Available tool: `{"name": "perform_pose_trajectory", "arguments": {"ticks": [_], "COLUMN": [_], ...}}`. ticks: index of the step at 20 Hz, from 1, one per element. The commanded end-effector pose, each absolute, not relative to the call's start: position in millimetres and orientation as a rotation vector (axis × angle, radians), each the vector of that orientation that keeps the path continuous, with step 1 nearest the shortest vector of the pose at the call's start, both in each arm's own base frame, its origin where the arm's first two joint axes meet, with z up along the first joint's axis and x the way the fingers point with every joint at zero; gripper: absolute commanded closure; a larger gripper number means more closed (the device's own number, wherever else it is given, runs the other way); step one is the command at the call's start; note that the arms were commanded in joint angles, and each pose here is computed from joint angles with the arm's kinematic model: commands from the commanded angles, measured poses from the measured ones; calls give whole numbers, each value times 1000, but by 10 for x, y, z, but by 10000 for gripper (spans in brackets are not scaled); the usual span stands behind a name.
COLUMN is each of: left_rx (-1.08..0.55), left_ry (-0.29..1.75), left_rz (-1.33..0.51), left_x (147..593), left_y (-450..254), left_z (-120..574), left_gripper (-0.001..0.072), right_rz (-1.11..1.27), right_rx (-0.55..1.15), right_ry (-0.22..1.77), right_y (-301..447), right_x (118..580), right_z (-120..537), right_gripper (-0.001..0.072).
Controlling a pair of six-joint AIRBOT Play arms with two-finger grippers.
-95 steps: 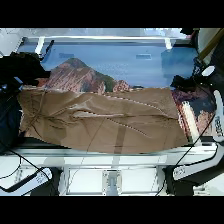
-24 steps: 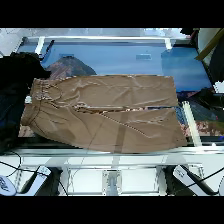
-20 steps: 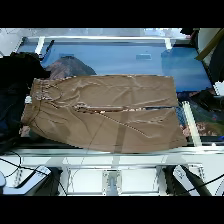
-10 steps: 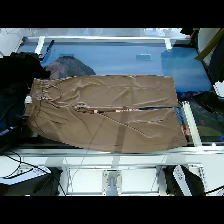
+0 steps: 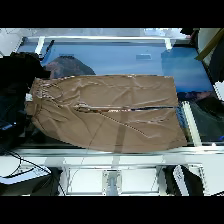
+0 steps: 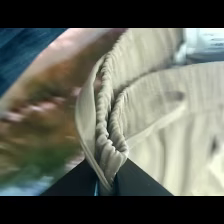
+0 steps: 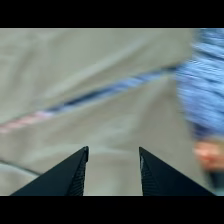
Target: Fold the clothes and pants, and hang the long-sleeved shirts on hangers.
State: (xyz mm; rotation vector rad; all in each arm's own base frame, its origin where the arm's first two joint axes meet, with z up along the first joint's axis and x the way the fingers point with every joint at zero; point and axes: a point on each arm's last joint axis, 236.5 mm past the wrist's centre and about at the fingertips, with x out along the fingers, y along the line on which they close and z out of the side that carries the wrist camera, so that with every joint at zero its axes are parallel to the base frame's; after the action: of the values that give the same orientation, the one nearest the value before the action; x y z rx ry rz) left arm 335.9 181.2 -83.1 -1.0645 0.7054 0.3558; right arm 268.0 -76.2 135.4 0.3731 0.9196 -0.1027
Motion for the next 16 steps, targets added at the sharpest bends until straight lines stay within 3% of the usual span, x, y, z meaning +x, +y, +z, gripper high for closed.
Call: {"name": "perform_pose_trajectory", "arguments": {"ticks": [1,6,8,11,16], "left_rx": [-1038,-912,-874,-853,-870], "left_ry": [654,520,505,513,519], "left_rz": [328,350,343,314,302], "left_x": [3418,3330,3308,3289,3292], "left_y": [1836,2024,1994,1906,1866], "left_z": [-576,43,187,266,268], "left_gripper": [685,685,686,685,686], "right_rz": [-359,-244,-216,-144,-68], "right_rx": [298,884,1045,1143,1143], "right_ry": [1066,1154,1202,1329,1520], "right_y": [-1297,-1046,-1006,-972,-838], "right_x": [2159,1800,1708,1661,1568], "right_z": [991,-254,-537,-754,-1038], "right_gripper": [329,329,326,326,326]}}
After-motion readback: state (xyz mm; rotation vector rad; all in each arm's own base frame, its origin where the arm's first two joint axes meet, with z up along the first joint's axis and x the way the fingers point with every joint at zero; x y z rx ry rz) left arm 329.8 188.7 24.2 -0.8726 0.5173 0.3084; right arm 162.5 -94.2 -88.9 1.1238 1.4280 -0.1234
